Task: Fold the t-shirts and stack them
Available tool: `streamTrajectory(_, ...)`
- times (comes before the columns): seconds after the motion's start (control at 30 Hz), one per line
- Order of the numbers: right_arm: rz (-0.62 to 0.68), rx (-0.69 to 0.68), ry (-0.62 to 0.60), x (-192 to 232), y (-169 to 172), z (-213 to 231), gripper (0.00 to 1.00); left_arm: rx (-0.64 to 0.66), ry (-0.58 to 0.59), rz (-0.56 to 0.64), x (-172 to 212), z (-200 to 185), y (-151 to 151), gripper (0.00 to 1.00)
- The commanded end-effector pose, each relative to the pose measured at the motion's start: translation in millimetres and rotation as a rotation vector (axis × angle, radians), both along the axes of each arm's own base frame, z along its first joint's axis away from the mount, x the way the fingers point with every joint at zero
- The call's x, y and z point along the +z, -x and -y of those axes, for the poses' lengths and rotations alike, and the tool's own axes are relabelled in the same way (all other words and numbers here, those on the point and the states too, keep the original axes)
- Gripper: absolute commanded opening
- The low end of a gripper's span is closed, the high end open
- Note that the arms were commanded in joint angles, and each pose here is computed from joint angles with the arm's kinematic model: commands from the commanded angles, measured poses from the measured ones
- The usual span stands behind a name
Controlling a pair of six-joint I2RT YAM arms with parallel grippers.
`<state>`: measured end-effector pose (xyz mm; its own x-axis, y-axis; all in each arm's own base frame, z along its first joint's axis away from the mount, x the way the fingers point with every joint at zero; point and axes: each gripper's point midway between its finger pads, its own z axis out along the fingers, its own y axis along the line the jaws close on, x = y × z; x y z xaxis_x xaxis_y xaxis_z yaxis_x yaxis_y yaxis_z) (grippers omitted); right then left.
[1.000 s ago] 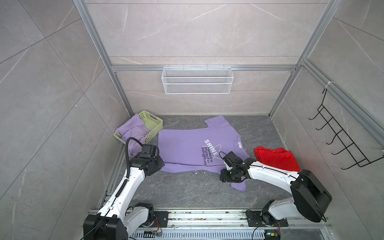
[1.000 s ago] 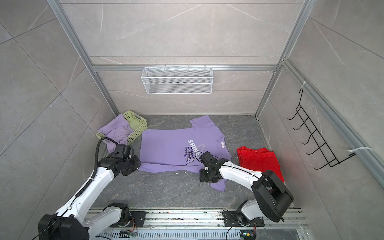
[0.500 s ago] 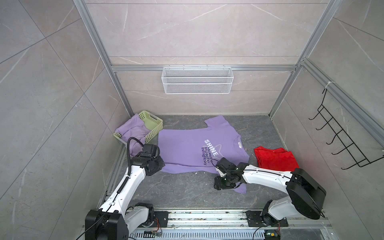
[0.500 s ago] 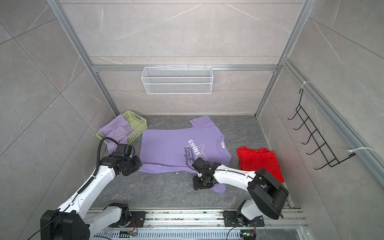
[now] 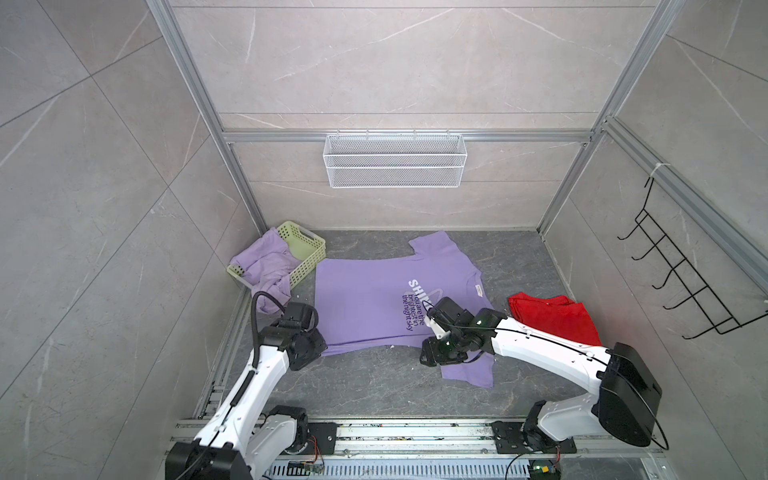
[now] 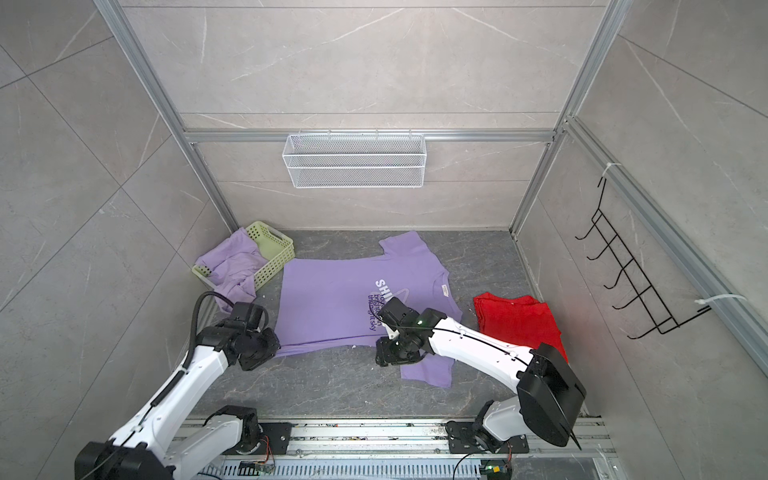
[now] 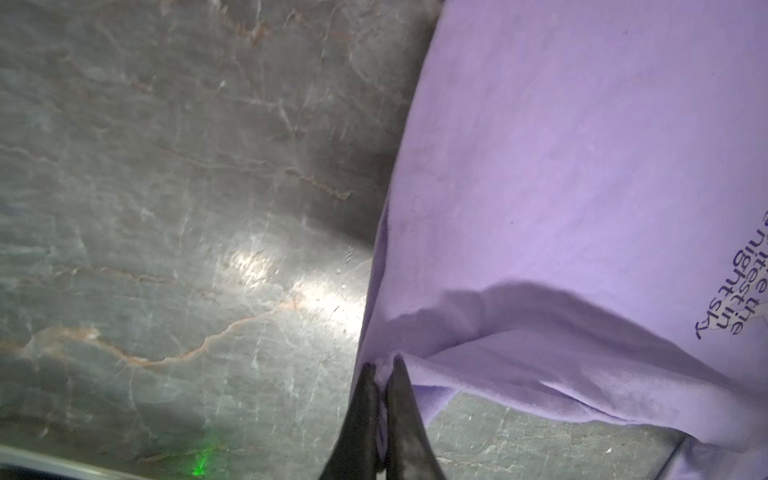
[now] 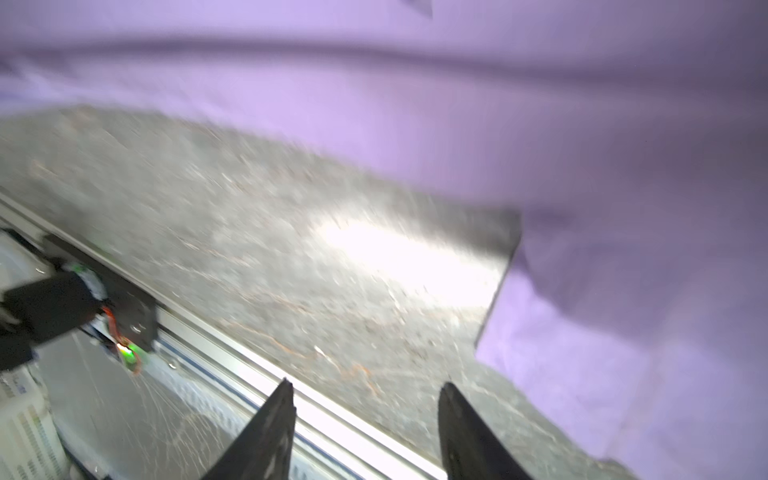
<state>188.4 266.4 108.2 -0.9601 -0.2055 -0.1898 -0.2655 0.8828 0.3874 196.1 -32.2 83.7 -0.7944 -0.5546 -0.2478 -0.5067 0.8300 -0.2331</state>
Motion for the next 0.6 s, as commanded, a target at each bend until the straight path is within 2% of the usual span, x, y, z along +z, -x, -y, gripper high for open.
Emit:
streamTrajectory(0.0,0.138,-0.072,0.041,24,-36,4,0.57,0.095,0.043,-0.001,1,-1,18,0.15)
streamTrajectory(0.17,0.216,-0.236,0.031,37,-81,20,0.58,0.125,0.035,0.108,24,-8,13,0.49)
streamTrajectory(0.3,0.216,-0.33,0.033,30,-107,40,0.58,0.087,0.014,0.206,47,-7,-14,0.59)
streamTrajectory(0.57,0.179,-0.491,0.022,-3,-164,77,0.58,-0.023,0.093,0.186,28,27,-95,0.62)
